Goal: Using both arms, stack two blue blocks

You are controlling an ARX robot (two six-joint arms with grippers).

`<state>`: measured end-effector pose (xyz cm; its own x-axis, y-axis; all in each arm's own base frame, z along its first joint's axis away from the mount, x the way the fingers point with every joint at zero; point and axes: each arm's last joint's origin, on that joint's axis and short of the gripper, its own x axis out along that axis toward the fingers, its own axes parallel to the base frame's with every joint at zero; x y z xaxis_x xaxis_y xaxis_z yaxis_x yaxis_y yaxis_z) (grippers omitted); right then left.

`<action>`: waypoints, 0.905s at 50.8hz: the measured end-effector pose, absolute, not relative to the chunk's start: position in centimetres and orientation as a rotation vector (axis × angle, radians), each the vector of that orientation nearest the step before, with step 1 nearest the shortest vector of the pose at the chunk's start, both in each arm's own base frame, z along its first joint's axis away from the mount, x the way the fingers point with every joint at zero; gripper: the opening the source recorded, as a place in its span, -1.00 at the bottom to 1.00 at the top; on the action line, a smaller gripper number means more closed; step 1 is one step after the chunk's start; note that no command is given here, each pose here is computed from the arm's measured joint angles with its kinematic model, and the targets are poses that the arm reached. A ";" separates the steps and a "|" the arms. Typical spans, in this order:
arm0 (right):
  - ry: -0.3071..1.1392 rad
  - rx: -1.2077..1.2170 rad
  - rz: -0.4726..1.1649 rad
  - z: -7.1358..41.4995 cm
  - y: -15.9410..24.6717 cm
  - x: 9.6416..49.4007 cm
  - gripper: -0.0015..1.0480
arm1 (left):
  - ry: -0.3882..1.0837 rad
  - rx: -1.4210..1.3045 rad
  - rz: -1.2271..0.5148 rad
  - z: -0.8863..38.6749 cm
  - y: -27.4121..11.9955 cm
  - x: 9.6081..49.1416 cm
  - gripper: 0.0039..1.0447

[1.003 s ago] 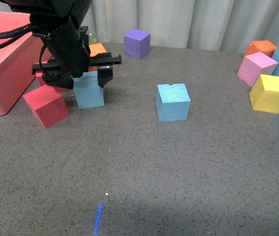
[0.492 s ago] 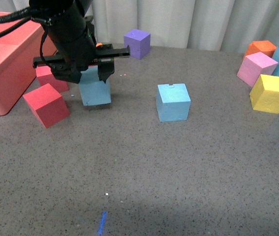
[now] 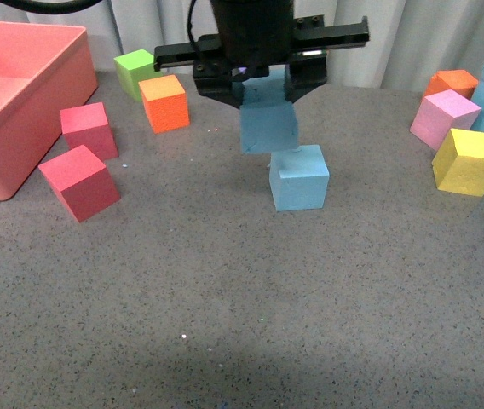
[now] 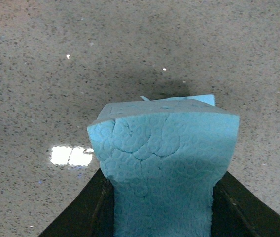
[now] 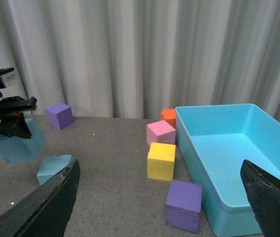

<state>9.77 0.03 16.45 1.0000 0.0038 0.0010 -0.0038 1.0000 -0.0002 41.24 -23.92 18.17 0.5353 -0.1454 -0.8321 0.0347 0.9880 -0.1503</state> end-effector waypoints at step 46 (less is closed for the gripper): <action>-0.001 0.000 0.004 16.4 0.0 9.8 0.81 | 0.987 -0.043 -0.199 14.5 -28.4 40.9 -0.26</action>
<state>9.77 0.03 16.45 1.0000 0.0038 0.0010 -0.0038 1.0000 0.0002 40.91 -28.37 14.54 0.5345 -0.1865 -0.8244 0.1472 0.9810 -0.1265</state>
